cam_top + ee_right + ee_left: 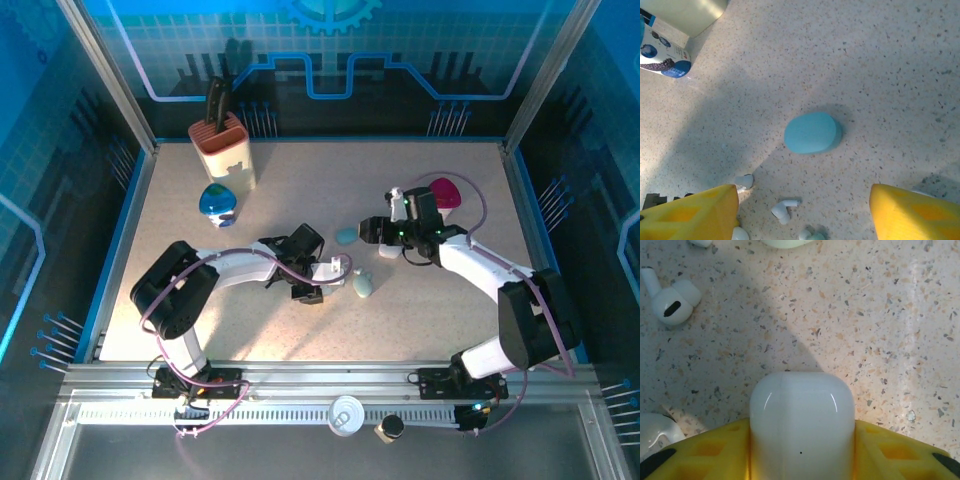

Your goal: Insert the wireless bluetooth earbuds into the charging case

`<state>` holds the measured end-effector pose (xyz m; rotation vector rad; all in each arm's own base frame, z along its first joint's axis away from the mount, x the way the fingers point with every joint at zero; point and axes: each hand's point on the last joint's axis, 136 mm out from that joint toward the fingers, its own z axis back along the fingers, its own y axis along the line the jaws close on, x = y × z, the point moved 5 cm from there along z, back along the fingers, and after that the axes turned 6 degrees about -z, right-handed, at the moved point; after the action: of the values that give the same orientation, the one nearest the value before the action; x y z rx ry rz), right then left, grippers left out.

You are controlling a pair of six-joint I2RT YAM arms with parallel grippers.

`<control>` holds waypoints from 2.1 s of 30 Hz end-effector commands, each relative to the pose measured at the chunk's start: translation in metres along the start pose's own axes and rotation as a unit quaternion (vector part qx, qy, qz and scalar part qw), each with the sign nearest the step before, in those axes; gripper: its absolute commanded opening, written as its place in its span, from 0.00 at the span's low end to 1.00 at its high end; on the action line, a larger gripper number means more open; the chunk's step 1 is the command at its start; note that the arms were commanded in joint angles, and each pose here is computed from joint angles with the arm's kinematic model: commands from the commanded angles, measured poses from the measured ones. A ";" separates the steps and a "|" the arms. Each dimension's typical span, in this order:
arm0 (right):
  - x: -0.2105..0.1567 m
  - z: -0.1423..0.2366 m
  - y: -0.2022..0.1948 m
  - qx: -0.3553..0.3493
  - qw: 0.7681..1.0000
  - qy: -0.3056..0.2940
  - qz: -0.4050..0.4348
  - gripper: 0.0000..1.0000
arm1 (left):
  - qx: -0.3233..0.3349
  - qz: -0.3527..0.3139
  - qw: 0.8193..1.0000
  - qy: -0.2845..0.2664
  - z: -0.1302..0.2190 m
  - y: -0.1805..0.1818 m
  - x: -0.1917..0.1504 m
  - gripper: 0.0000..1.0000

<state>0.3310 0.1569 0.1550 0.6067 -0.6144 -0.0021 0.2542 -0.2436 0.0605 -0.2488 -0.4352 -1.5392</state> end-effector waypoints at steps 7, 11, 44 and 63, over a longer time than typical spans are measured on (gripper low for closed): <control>0.010 0.034 0.011 0.039 0.999 -0.030 -0.002 0.69 | 0.078 -0.018 0.994 -0.069 0.025 0.011 0.016 0.44; 0.008 0.048 0.025 0.071 0.997 -0.022 0.020 0.69 | 0.147 -0.038 0.979 -0.139 0.046 0.018 0.031 0.44; -0.055 0.012 0.082 0.185 0.973 0.133 0.025 0.53 | 0.254 -0.111 0.920 -0.278 0.093 0.015 0.059 0.46; -0.045 0.010 0.086 0.218 0.968 0.119 0.010 0.20 | 0.235 -0.123 0.922 -0.280 0.090 0.011 0.060 0.49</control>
<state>0.2677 0.2313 0.1775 1.0070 -0.3566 0.2149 0.2589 -0.2580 0.1612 -0.2362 -1.2749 -1.5094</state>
